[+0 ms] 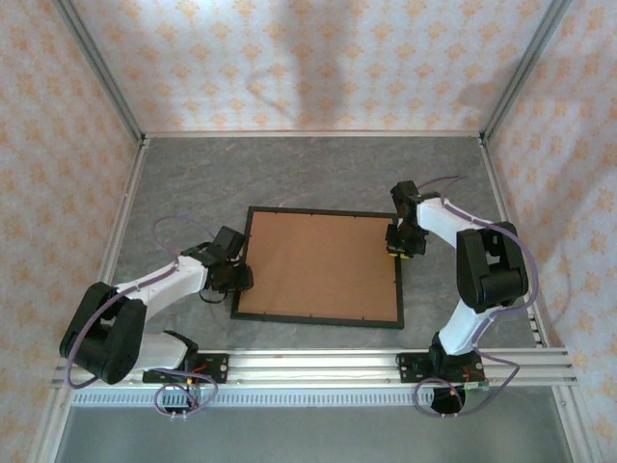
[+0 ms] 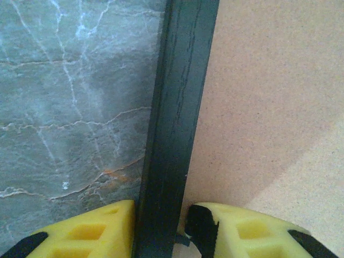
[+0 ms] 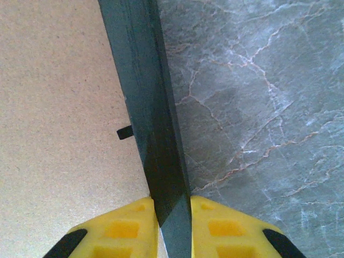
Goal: Put the photo into the frame
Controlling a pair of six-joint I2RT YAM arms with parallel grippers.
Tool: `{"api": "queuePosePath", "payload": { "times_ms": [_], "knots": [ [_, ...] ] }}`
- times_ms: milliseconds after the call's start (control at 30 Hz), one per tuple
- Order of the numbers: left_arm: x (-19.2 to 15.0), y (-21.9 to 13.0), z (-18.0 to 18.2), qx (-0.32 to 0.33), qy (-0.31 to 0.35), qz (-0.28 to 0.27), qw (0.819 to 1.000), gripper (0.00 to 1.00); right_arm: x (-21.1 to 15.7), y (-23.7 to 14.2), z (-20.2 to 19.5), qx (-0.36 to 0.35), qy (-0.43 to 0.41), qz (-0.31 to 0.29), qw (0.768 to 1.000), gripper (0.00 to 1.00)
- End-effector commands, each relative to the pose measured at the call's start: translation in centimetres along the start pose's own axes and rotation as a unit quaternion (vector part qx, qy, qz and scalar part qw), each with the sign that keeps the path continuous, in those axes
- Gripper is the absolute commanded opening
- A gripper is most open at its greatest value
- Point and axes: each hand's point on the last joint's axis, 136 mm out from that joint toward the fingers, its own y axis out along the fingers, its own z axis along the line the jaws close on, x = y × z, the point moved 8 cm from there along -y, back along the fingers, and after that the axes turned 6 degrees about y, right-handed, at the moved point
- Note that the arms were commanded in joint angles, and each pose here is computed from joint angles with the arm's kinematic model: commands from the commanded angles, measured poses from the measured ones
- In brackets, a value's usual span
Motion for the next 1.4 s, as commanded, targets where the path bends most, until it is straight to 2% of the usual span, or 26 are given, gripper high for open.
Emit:
{"api": "queuePosePath", "payload": {
  "times_ms": [0, 67, 300, 467, 600, 733, 833, 900, 1000, 1100, 1200, 1367],
  "knots": [
    [-1.5, 1.3, -0.5, -0.014, 0.009, 0.028, 0.999, 0.39, -0.3, 1.2, 0.8, 0.008, 0.000, -0.001, 1.000, 0.18],
    [-0.8, 0.1, -0.4, -0.004, 0.010, 0.003, 1.000, 0.42, -0.1, 0.8, 0.8, 0.006, -0.001, -0.007, 1.000, 0.18],
    [1.7, -5.3, 0.1, 0.048, 0.021, -0.118, 0.992, 0.61, 1.4, -0.3, 2.4, 0.044, 0.008, -0.026, 0.999, 0.18],
    [3.3, -8.1, -1.6, -0.018, 0.040, -0.178, 0.983, 0.65, 3.0, -0.7, 5.3, 0.103, 0.009, -0.030, 0.994, 0.19],
    [4.4, -8.8, -3.5, -0.083, 0.052, -0.197, 0.976, 0.64, 4.4, -0.7, 7.7, 0.129, 0.001, -0.028, 0.991, 0.21],
    [4.6, -8.9, -6.0, -0.116, 0.106, -0.196, 0.968, 0.63, 5.1, -1.2, 8.0, 0.117, -0.009, -0.035, 0.992, 0.25],
    [3.9, -8.6, -8.7, -0.131, 0.174, -0.194, 0.956, 0.63, 5.0, -2.2, 7.1, 0.084, -0.017, -0.057, 0.995, 0.33],
    [3.2, -8.4, -10.8, -0.135, 0.233, -0.195, 0.943, 0.63, 4.7, -3.0, 6.1, 0.059, -0.020, -0.071, 0.996, 0.40],
    [1.5, -7.6, -14.2, -0.127, 0.339, -0.193, 0.912, 0.63, 3.8, -3.7, 4.5, 0.037, -0.017, -0.078, 0.996, 0.55],
    [-0.7, -6.0, -17.4, -0.118, 0.460, -0.178, 0.862, 0.63, 2.6, -4.1, 2.9, 0.084, 0.006, -0.062, 0.995, 0.70],
    [-2.5, -4.3, -19.8, -0.115, 0.553, -0.150, 0.811, 0.64, 1.4, -4.6, 2.0, 0.107, 0.017, -0.065, 0.992, 0.83],
    [-4.3, -1.0, -21.9, -0.097, 0.650, -0.087, 0.749, 0.64, 0.1, -4.7, 0.9, 0.088, 0.015, -0.068, 0.994, 0.87]
  ]
}}
